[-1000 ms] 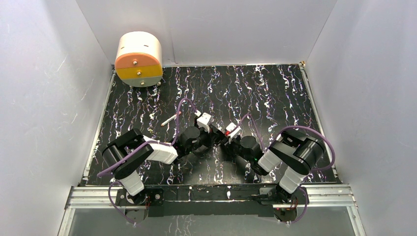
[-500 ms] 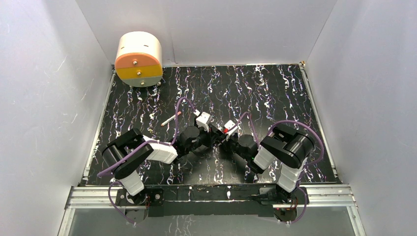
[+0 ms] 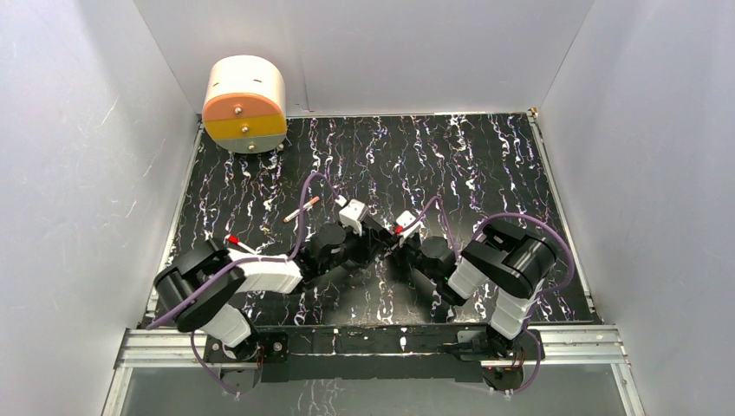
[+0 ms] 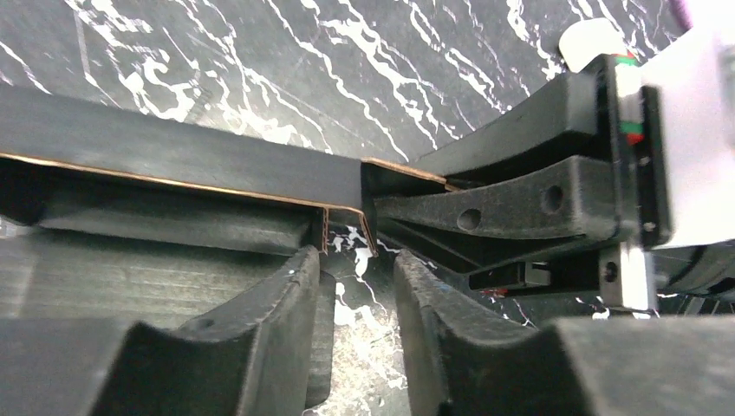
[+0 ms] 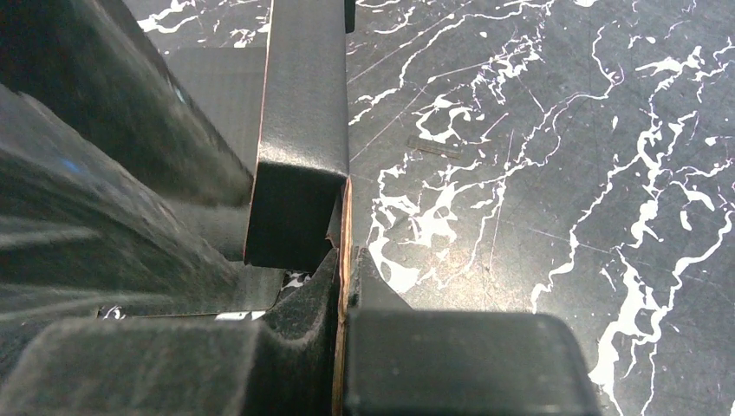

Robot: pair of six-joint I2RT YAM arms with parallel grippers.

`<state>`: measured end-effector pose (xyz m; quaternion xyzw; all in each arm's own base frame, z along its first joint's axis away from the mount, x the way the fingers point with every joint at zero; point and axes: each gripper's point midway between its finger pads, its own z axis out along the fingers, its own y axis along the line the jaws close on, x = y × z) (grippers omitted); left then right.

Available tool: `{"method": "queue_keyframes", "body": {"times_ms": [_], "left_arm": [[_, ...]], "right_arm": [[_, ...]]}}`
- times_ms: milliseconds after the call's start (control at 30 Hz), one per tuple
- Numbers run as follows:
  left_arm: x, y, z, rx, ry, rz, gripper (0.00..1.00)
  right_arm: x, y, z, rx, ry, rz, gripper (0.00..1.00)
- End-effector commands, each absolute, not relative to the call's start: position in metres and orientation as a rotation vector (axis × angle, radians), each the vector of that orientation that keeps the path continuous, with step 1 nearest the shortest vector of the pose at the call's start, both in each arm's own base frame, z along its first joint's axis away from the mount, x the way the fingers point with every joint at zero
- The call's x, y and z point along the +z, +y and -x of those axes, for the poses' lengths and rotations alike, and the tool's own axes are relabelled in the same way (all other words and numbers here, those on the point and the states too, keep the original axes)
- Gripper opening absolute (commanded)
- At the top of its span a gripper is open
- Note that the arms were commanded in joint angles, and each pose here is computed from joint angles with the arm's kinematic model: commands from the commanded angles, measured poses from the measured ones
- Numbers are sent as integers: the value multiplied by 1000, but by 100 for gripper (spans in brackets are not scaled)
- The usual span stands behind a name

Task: Fold the paper box
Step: Fold the paper box at the center of the board.

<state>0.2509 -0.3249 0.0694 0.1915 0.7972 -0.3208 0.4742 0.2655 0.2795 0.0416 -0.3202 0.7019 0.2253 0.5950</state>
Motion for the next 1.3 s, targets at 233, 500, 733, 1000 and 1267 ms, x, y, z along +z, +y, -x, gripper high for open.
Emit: {"method": "queue_keyframes", "body": {"times_ms": [233,500,733,1000,1267], "left_arm": [[143,-261,-286,-644,1823,-288,63],[134,-211,-347,-674,1933,18,74],[114,-222,-366,-825,2022,30,74],[91,-235,-353,-955,2114,53,57],[76,-242,-331,-1082,2161,113,36]], "right_arm": [[53,285,-259,573,1590,860,0],[50,293,-250,656,1590,955,0],[51,296,-249,674,1583,997,0],[52,296,-258,643,1593,987,0],[61,290,-278,557,1618,885,0]]}}
